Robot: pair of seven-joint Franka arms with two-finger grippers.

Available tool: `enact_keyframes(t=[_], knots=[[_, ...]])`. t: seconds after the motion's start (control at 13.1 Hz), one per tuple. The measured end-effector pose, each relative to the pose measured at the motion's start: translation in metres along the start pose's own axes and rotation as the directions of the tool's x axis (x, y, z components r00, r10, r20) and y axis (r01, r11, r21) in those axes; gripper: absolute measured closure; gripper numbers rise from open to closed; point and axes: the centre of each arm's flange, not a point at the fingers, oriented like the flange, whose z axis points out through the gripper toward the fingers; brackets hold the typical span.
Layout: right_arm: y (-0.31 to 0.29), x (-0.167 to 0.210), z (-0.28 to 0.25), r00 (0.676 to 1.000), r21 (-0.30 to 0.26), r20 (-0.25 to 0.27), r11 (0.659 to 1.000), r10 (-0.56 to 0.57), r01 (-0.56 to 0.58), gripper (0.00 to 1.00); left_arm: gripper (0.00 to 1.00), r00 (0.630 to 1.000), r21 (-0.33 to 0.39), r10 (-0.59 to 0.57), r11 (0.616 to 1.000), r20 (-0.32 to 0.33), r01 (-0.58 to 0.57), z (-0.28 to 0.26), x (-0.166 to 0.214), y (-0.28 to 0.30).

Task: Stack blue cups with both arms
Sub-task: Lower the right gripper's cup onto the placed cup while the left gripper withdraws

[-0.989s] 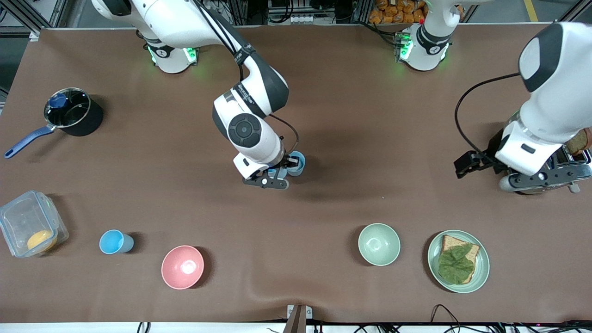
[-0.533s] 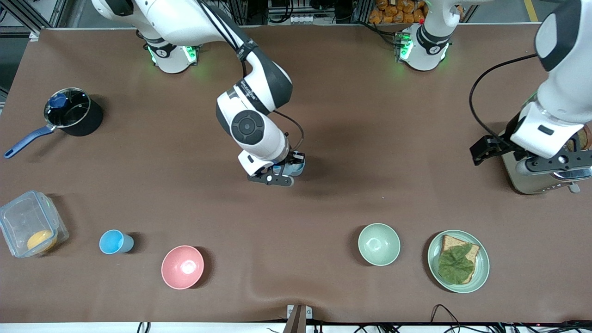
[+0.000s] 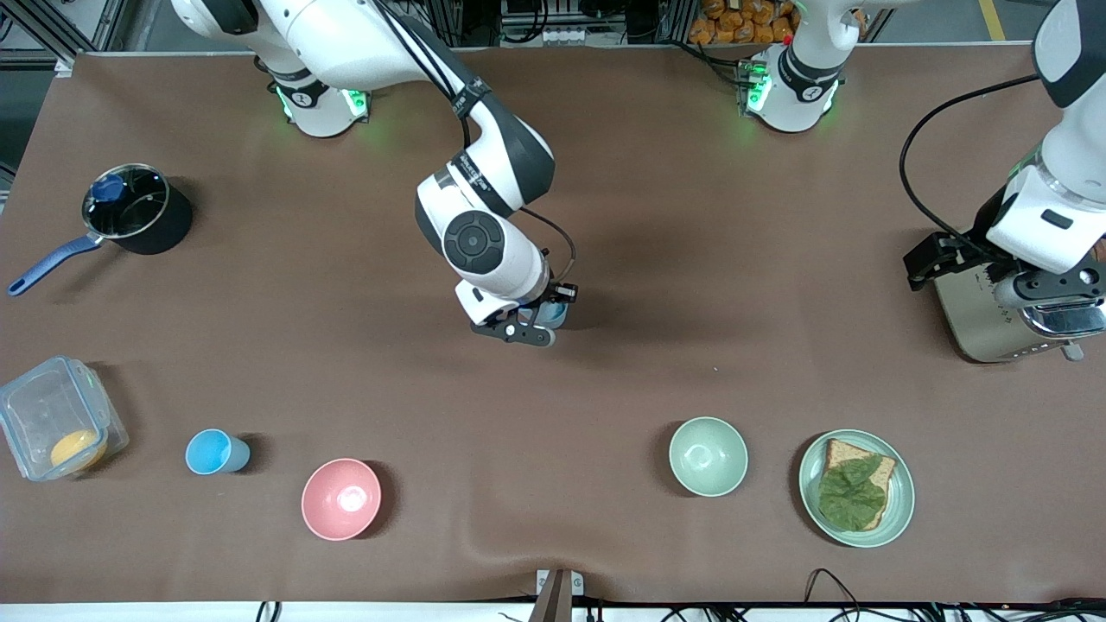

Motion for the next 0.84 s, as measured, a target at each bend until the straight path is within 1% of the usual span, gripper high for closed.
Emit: enact_keyframes(t=[0.23,0.3,0.53,0.68,0.76,0.84], knots=[[-0.001,-0.001,0.0,1.0,0.001,0.001,1.0,0.011,-0.011,0.94,0.0,1.0,-0.016,0.018,1.0,0.01,-0.018,-0.003,-0.005,-0.009],[-0.001,-0.001,-0.001,1.0,0.002,0.0,1.0,0.014,-0.014,0.87,0.0,1.0,-0.021,0.026,0.999,0.012,-0.026,-0.002,-0.005,-0.013],[-0.007,-0.005,-0.007,1.0,0.013,-0.008,1.0,0.024,-0.024,0.53,0.0,0.999,-0.022,0.032,0.999,0.017,-0.031,0.0,-0.005,-0.016],[0.0,0.007,-0.023,0.998,0.021,-0.022,0.998,0.054,-0.054,0.3,0.0,0.999,-0.022,0.033,0.999,0.016,-0.033,0.0,-0.005,-0.017],[0.013,0.019,-0.037,0.997,0.009,-0.012,0.997,0.072,-0.072,0.19,0.0,0.999,-0.022,0.031,0.999,0.016,-0.031,-0.001,-0.005,-0.018],[0.031,0.032,-0.054,0.998,-0.013,0.008,0.998,0.063,-0.063,0.07,0.0,0.999,-0.022,0.03,0.999,0.016,-0.03,-0.001,-0.005,-0.019]])
